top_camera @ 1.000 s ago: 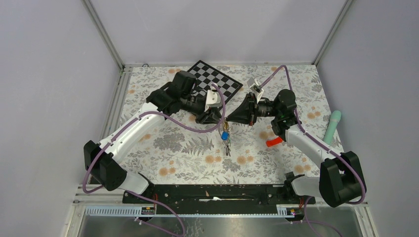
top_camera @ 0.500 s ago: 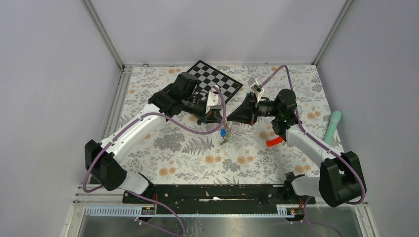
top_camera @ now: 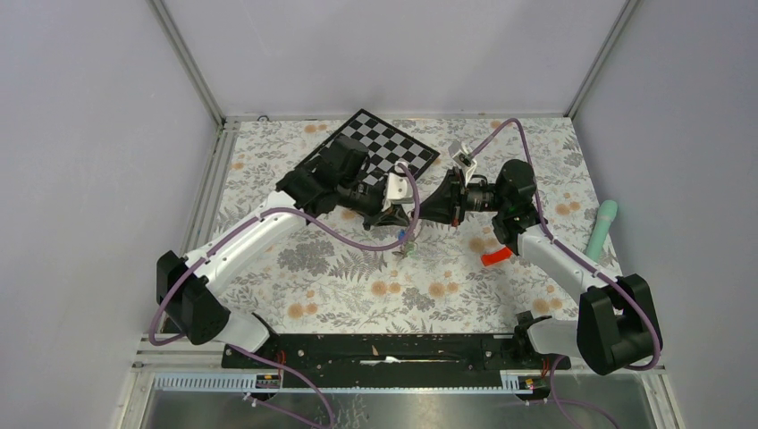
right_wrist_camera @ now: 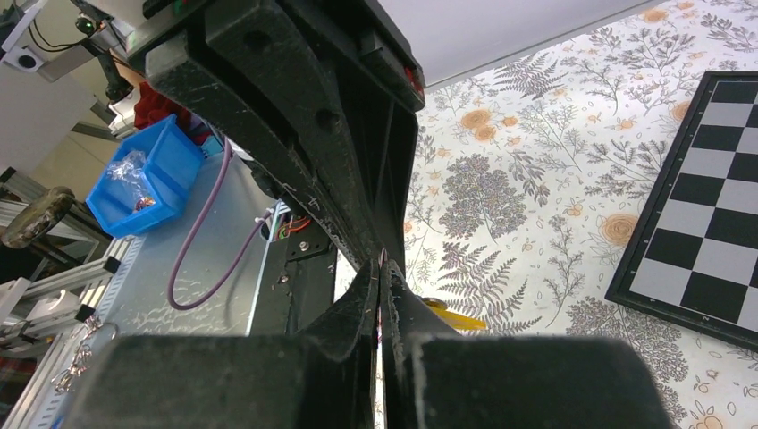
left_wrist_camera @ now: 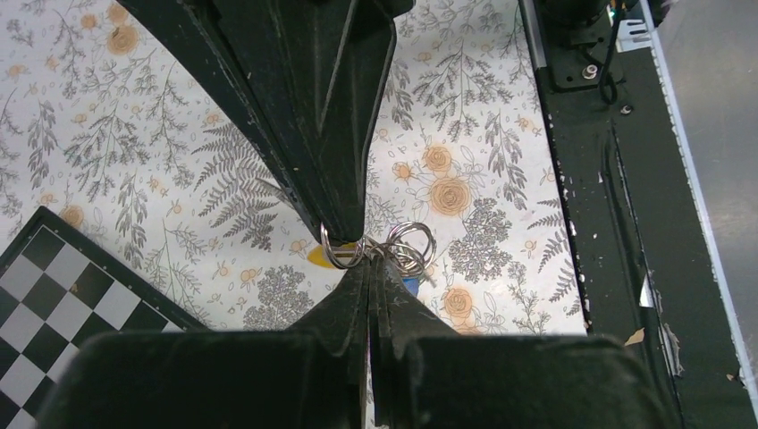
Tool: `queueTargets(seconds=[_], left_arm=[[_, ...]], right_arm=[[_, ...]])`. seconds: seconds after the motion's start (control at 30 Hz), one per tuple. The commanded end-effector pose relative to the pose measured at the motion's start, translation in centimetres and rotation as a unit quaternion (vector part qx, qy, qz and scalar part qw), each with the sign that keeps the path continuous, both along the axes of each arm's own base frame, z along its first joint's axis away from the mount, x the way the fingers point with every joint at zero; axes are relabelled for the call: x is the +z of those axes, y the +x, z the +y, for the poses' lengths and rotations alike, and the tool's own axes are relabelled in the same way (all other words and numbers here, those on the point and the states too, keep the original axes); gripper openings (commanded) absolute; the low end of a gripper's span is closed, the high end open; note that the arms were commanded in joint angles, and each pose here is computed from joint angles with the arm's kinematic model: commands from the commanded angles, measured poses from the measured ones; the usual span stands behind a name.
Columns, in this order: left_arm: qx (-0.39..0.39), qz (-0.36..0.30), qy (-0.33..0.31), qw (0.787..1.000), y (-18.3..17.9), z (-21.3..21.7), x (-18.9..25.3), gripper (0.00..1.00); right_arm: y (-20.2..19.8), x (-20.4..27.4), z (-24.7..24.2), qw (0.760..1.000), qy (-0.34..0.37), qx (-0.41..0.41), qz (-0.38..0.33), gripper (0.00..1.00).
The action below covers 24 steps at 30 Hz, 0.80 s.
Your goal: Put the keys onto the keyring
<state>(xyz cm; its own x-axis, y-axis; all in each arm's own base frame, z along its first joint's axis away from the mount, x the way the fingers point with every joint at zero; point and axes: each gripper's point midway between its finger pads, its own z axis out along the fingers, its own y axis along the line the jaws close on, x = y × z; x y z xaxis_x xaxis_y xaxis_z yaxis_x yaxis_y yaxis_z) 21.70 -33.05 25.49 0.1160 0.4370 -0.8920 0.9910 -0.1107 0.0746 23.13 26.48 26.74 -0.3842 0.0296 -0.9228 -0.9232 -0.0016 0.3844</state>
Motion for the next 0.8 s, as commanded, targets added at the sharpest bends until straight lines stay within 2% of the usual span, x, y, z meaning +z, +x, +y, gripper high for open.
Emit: queueTargets(seconds=[0.0,0.2,0.33,0.43,0.5,0.77], left_arm=[[-0.007,-0.034,-0.016,0.999,-0.1,-1.4,1.0,0.00],[0.000,-0.042,-0.011,0.999,0.1,-1.6,1.1,0.02],[0.021,-0.050,-0.010,0.998,0.7,-1.3,1.5,0.25],[0.034,-0.052,-0.011,0.998,1.1,-0.9,2.0,0.38],[0.039,-0.046,-0.020,0.998,1.3,-0.6,2.5,0.43],[0.041,0.007,-0.055,0.998,1.4,-0.8,3.4,0.45]], right_arm=[[1.5,1.9,0.2,0.999,0.010,-0.026,-0.042,0.00],[1.5,1.6,0.2,0.999,0.005,-0.027,-0.043,0.00],[1.2,1.5,0.1,0.998,0.003,-0.017,-0.052,0.00],[0.9,1.4,-0.1,0.998,0.002,-0.010,-0.061,0.00],[0.7,1.3,-0.2,0.998,0.001,-0.005,-0.066,0.00],[0.3,1.4,-0.2,0.997,0.002,0.003,-0.074,0.00]])
